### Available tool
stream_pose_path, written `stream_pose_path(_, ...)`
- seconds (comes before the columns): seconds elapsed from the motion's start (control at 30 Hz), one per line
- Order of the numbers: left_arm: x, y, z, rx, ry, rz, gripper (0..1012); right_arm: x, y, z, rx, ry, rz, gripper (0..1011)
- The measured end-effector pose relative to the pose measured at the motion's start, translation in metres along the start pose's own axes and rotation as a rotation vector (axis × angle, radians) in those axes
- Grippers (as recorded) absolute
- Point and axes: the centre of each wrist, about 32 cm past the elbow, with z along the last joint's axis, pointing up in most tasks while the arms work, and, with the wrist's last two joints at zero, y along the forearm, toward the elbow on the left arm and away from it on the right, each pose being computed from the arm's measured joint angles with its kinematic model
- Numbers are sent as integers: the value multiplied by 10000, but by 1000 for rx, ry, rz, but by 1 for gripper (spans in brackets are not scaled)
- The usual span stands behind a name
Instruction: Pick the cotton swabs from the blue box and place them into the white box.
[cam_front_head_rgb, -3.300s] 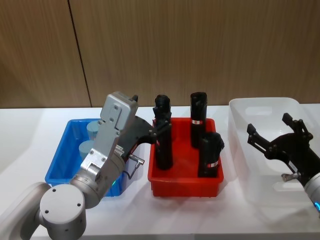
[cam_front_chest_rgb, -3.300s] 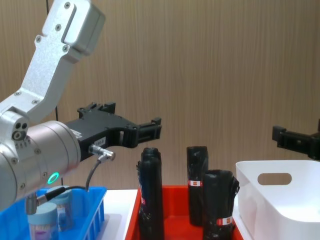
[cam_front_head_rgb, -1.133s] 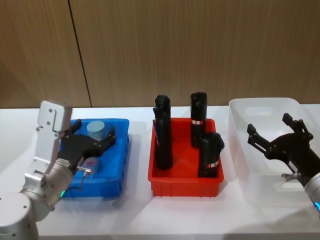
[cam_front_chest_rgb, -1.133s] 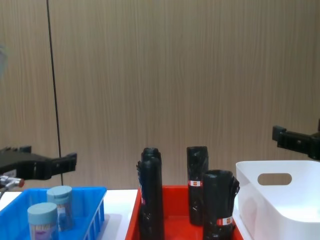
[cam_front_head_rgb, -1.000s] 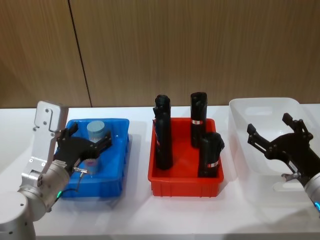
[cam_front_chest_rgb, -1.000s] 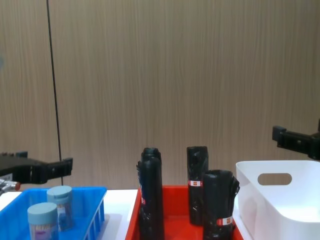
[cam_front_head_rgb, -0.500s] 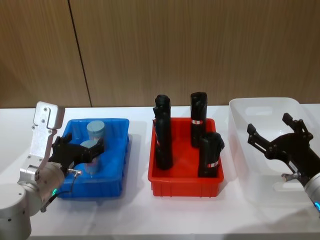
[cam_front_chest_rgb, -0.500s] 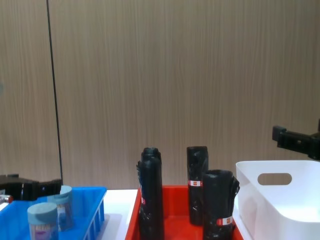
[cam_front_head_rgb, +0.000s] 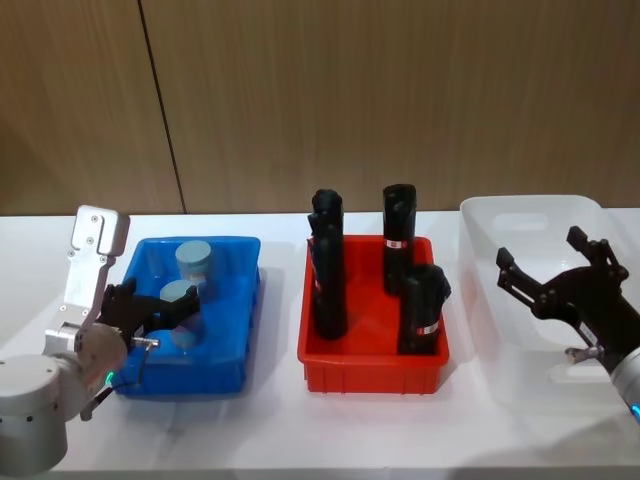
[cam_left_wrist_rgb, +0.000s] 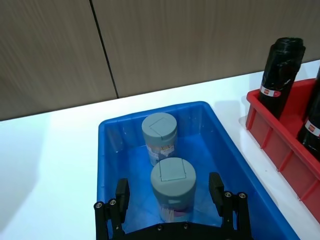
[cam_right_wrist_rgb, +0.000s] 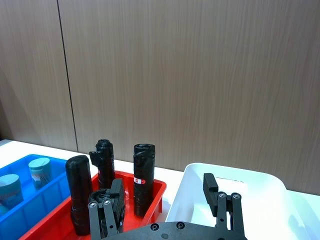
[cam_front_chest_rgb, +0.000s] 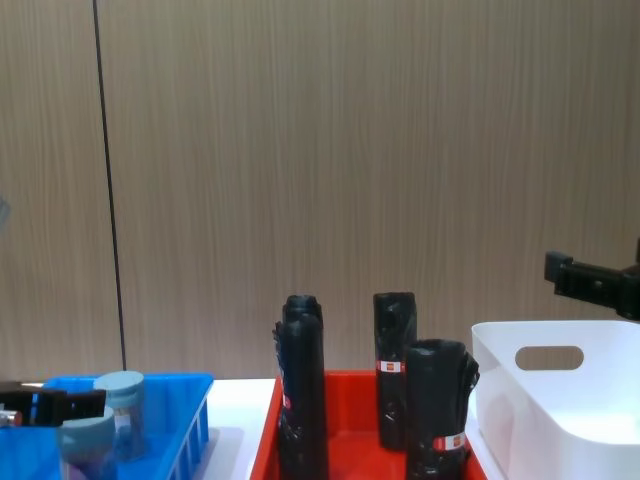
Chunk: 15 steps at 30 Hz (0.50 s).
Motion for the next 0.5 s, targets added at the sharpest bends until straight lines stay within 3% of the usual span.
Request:
stream_pose_path(0.23, 39, -92, -17, 22, 26, 6, 1004, 0, 0, 0, 0, 0, 0, 1002)
stream_pose_path(0.5, 80, -220, -30, 38, 56, -33, 1004, 0, 0, 0, 0, 0, 0, 1002)
